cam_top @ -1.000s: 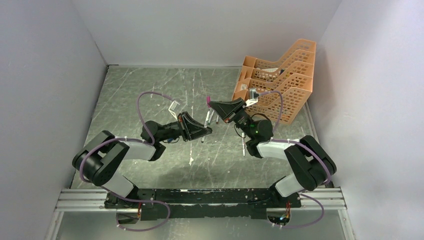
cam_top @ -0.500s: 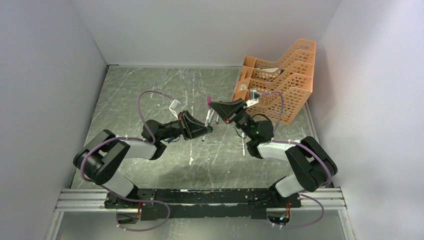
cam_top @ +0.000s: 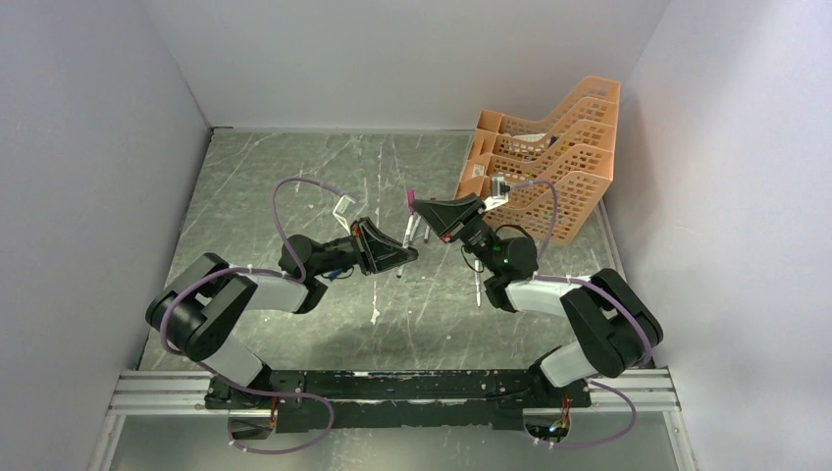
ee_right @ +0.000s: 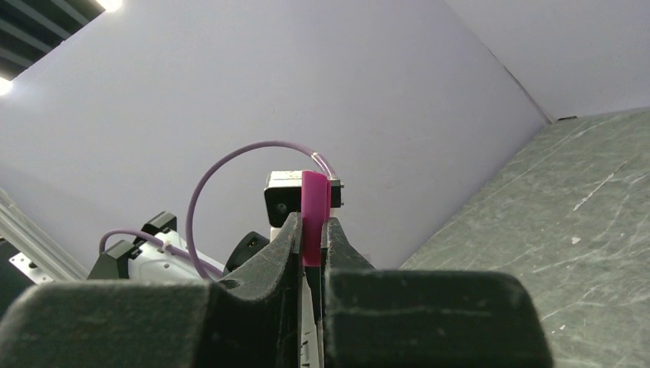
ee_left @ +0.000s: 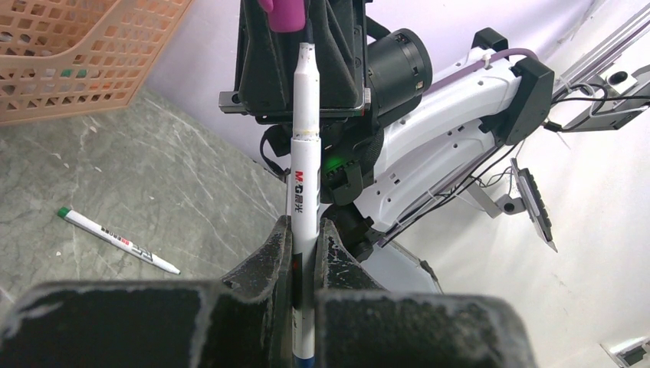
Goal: Insert the pens into the pen caps
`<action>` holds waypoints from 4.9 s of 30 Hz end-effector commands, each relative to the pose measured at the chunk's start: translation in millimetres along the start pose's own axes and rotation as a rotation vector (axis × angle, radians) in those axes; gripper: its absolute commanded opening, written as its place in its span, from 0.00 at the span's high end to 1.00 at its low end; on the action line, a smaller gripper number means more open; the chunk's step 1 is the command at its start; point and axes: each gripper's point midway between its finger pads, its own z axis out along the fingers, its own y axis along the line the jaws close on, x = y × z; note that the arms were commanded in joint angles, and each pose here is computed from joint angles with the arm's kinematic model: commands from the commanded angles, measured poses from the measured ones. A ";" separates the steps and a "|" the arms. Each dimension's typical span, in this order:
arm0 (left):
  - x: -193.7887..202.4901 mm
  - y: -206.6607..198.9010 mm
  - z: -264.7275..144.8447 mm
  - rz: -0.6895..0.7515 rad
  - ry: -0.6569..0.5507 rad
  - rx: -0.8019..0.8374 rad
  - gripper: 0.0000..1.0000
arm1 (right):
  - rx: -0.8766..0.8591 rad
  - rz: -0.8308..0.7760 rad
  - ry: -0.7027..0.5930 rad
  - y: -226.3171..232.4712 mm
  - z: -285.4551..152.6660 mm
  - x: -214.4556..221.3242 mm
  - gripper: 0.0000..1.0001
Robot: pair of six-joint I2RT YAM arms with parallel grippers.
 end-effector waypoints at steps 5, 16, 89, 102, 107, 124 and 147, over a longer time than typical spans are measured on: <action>-20.2 -33.0 3.7 0.131 -0.082 0.141 0.93 | -0.255 -0.098 -0.142 66.1 -6.4 -35.4 1.00; -22.8 -31.0 6.8 0.128 -0.088 0.145 0.93 | -0.255 -0.095 -0.135 66.0 -7.5 -33.9 1.00; -67.6 -41.9 22.1 0.286 -0.209 0.122 0.93 | -0.273 -0.159 -0.097 65.4 -8.1 -27.5 1.00; -78.4 -36.8 30.0 0.261 -0.219 0.087 0.93 | -0.336 -0.201 -0.053 77.0 -4.1 -22.7 1.00; -76.2 -33.4 31.3 0.245 -0.209 0.086 0.93 | -0.357 -0.216 -0.049 83.9 -5.3 -23.6 1.00; -73.7 -48.7 42.5 0.427 -0.071 0.149 0.93 | -0.429 -0.236 0.062 94.6 -11.9 -5.3 0.98; -49.6 -18.2 35.9 0.571 0.136 0.038 0.93 | -0.421 -0.336 -0.002 121.3 -22.6 -29.1 0.38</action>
